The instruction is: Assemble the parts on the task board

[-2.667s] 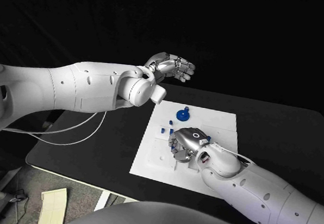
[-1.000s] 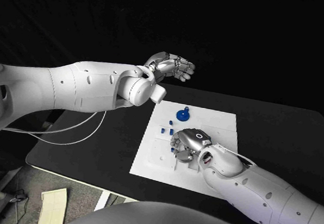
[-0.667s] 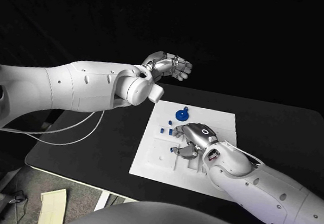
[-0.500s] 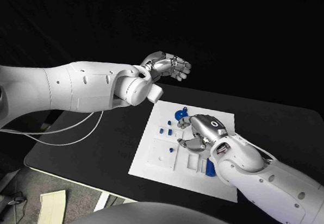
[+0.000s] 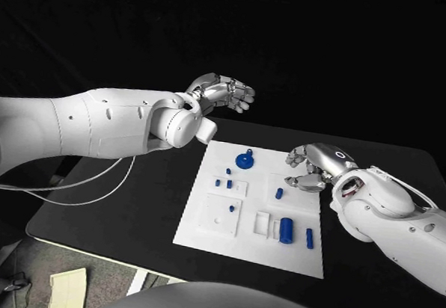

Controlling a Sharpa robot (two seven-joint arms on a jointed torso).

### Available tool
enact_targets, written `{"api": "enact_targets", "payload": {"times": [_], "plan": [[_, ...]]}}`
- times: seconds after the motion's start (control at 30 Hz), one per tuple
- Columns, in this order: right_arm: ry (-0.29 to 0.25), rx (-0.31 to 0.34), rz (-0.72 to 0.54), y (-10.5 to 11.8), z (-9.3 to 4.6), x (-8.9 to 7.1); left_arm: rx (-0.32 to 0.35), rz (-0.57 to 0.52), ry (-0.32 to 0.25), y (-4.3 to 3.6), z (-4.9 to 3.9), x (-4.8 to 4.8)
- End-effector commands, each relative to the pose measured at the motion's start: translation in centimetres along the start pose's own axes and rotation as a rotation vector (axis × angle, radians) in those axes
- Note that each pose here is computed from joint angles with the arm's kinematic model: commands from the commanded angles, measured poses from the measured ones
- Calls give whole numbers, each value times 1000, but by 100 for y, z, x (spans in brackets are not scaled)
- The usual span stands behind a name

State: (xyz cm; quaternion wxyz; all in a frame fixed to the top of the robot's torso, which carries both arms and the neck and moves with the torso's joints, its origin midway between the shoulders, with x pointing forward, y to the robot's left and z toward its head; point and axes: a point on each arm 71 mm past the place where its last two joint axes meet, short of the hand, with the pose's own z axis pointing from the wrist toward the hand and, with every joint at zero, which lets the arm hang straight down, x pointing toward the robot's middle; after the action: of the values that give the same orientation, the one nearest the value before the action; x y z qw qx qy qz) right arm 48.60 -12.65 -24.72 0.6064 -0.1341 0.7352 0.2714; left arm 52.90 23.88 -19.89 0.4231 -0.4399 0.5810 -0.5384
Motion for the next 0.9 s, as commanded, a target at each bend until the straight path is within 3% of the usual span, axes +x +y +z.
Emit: {"api": "enact_targets", "payload": {"times": [0.03, 0.5, 0.9], "plan": [[72, 3, -59, -9, 3, 55, 17, -5, 0, -25, 6, 4], [129, -5, -118, 20, 70, 167, 18, -5, 1, -25, 12, 11], [183, -9, -145, 49, 123, 403, 18, -5, 2, -24, 17, 16]]}}
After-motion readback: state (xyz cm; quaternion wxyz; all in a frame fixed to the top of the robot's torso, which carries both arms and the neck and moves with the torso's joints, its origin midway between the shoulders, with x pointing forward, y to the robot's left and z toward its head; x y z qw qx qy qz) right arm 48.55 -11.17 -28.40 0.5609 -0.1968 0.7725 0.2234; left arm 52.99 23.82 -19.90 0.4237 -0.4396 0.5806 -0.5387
